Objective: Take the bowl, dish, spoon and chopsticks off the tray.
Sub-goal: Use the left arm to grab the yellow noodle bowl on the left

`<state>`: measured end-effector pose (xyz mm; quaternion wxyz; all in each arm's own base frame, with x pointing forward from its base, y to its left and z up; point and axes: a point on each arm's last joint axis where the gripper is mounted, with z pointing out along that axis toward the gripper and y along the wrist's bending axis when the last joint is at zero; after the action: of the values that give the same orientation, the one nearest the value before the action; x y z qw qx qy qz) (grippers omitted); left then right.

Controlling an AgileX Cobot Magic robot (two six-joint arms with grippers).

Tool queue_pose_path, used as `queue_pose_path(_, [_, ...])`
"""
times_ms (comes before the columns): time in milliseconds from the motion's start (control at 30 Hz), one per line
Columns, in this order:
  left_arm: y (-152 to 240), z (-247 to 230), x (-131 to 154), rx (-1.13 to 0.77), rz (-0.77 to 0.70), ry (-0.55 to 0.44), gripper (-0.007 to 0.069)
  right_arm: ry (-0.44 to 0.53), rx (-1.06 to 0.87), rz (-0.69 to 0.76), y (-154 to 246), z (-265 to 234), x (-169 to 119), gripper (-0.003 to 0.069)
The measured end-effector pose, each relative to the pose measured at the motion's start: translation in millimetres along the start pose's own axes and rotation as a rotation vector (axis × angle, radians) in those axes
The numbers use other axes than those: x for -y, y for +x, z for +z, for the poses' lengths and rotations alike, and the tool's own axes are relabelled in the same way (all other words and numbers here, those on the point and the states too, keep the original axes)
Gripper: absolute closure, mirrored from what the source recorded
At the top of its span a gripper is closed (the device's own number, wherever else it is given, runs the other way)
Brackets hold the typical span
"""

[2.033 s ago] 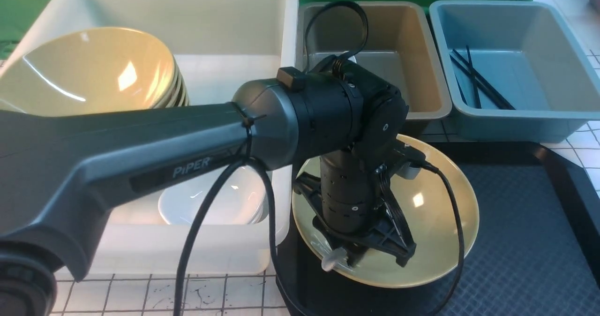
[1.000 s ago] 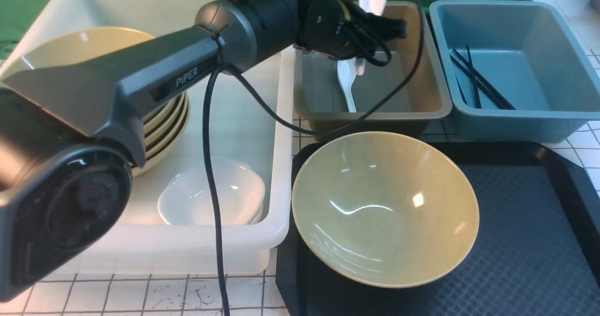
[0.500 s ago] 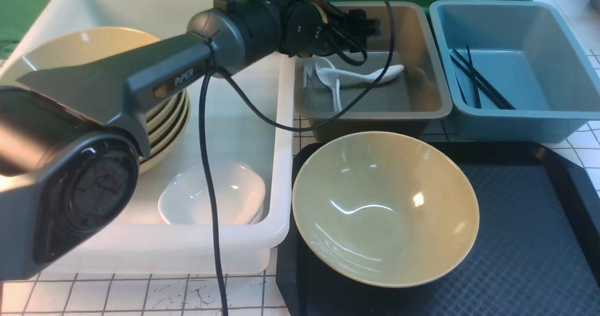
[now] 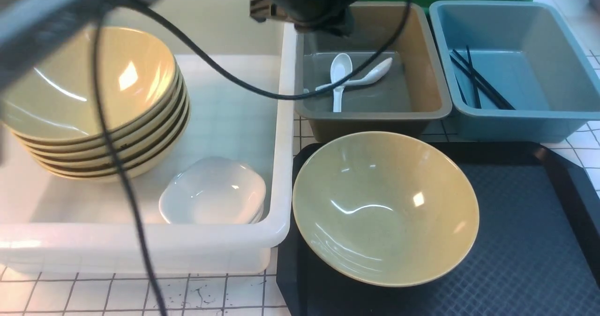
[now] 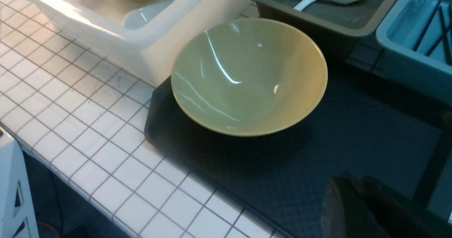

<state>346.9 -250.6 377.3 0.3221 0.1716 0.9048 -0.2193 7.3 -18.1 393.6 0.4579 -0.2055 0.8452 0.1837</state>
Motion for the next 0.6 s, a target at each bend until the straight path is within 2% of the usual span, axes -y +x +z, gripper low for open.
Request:
queue_pose_path(167, [38, -24, 50, -0.122, 0.138, 0.076, 0.0626, 0.0, 0.004, -0.02, 1, -1, 0, 0.0602])
queue_pose_path(300, [102, -6, 89, -0.335, 0.302, 0.123, 0.0625, 0.006, 0.036, -0.022, 4, -7, 4, 0.0602])
queue_pose_path(433, [150, 19, 104, -0.457, 0.426, 0.143, 0.0614, 0.006, 0.066, -0.018, 9, -14, 7, 0.0599])
queue_pose_path(500, [169, 30, 113, -0.478, 0.503, 0.165, 0.0551, 0.002, 0.082, -0.014, 10, -18, 8, 0.0596])
queue_pose_path(600, [177, 41, 118, -0.46, 0.561, 0.183, 0.0424, 0.001, 0.089, -0.013, 11, -19, 9, 0.0592])
